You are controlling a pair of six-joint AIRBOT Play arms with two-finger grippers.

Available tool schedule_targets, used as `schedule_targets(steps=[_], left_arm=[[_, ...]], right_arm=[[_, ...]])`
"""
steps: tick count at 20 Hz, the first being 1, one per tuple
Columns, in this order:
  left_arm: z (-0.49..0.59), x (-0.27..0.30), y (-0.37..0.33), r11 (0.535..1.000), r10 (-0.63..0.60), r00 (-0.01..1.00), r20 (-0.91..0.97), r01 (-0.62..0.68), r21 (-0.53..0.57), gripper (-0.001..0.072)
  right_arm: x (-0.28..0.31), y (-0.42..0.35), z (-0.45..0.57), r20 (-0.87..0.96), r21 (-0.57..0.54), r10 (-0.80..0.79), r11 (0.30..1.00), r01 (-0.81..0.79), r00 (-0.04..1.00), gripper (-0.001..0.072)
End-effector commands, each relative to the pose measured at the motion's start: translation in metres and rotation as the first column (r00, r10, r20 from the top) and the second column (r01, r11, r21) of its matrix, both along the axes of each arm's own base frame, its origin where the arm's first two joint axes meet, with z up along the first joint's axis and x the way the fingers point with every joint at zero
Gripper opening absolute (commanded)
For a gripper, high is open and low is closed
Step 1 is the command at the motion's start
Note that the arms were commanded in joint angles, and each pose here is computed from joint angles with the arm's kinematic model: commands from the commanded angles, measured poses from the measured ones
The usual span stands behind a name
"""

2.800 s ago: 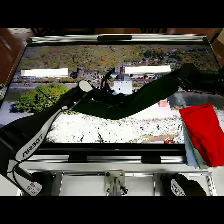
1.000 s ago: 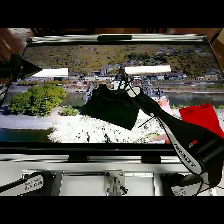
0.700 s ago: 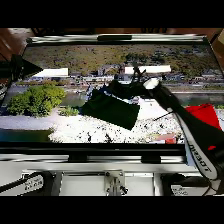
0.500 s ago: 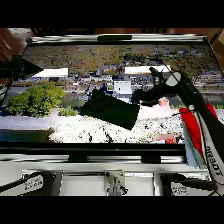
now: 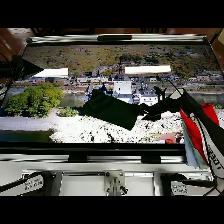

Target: Fold the shirts.

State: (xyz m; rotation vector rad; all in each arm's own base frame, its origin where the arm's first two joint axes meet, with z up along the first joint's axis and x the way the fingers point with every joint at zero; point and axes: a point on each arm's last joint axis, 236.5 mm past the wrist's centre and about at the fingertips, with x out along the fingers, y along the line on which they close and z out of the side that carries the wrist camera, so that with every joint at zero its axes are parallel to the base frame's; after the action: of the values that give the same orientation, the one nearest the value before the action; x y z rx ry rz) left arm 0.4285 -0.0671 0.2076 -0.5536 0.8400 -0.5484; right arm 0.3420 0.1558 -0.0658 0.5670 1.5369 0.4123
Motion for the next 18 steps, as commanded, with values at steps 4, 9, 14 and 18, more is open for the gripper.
schedule_targets(steps=[4, 9, 14, 18], left_arm=[[0.0, 0.0, 0.0, 1.0, -0.001, 1.0, 0.0, 0.001, 0.0, 0.0037], [0.0, 0.0, 0.0, 1.0, 0.006, 1.0, -0.008, -0.006, -0.007, 0.0037], [0.0, -0.001, 0.0, 1.0, 0.007, 1.0, -0.014, -0.007, -0.01, 0.0037], [-0.002, 0.0, 0.0, 1.0, 0.007, 1.0, -0.015, -0.007, -0.009, 0.0038]], right_arm=[[0.011, 0.027, -0.02, -0.027, 0.121, -0.06, 0.991, 0.062, 0.998, 0.063], [0.004, 0.063, -0.039, -0.013, 0.098, -0.012, 0.995, 0.013, 1.0, 0.0627], [0.012, 0.073, -0.017, 0.091, 0.127, 0.038, 0.991, -0.05, 0.995, 0.0061], [0.025, 0.055, 0.091, 0.144, 0.234, 0.031, 0.97, -0.064, 0.989, 0.0061]])
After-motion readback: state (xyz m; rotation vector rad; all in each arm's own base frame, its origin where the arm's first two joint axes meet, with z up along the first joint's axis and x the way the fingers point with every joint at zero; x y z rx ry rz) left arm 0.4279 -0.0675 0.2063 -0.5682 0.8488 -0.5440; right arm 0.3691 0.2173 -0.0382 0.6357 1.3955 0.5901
